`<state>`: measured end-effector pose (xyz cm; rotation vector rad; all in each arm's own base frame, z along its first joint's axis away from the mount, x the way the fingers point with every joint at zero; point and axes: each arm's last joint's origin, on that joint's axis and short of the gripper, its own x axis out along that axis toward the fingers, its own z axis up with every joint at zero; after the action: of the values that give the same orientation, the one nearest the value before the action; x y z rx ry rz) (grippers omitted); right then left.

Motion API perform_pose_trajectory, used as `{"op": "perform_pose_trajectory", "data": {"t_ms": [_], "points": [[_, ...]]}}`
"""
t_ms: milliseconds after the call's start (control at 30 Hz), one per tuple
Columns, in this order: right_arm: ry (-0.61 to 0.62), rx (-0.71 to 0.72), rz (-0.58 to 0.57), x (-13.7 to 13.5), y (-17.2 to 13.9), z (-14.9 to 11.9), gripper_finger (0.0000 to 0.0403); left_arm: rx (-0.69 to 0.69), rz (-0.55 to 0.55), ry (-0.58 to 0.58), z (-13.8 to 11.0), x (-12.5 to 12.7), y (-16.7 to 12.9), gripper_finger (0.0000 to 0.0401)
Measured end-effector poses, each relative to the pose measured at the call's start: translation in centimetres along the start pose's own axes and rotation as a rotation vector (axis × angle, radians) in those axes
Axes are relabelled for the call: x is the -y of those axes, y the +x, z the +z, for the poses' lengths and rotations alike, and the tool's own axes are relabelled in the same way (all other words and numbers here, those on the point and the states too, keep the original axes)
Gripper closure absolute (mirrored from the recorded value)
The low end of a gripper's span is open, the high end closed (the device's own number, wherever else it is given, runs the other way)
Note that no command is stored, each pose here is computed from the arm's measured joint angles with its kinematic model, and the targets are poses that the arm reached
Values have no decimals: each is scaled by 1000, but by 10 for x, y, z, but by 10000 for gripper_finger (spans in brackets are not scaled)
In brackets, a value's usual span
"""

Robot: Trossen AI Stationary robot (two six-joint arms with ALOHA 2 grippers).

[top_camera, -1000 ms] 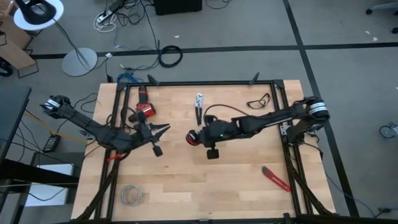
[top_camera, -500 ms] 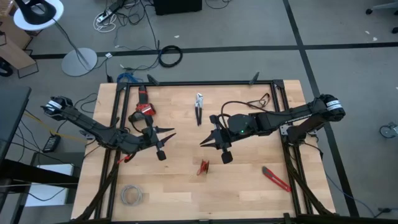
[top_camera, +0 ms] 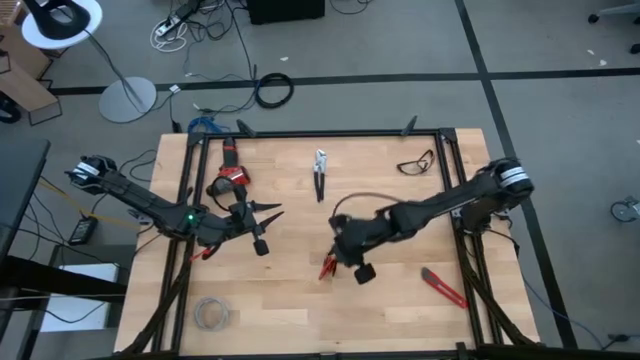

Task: Coil cords
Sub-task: Uncoil the red wire from the black spool

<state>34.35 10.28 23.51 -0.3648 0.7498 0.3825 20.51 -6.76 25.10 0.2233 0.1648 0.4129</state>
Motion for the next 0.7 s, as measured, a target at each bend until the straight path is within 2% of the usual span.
{"op": "perform_pose_trajectory", "data": {"t_ms": [133, 333, 533, 700], "points": [[-88, -94, -24, -14, 19, -8, 286, 7, 0, -11, 1, 0, 0, 306], [-159, -219, -53, -24, 23, -18, 289, 11, 0, -13, 1, 0, 0, 306], [-199, -314, -157, -15, 42, -30, 299, 12, 7, -14, 2, -1, 1, 306], [-170, -329, -152, -6, 47, -36, 307, 14, 9, -24, 2, -2, 1, 306]]}}
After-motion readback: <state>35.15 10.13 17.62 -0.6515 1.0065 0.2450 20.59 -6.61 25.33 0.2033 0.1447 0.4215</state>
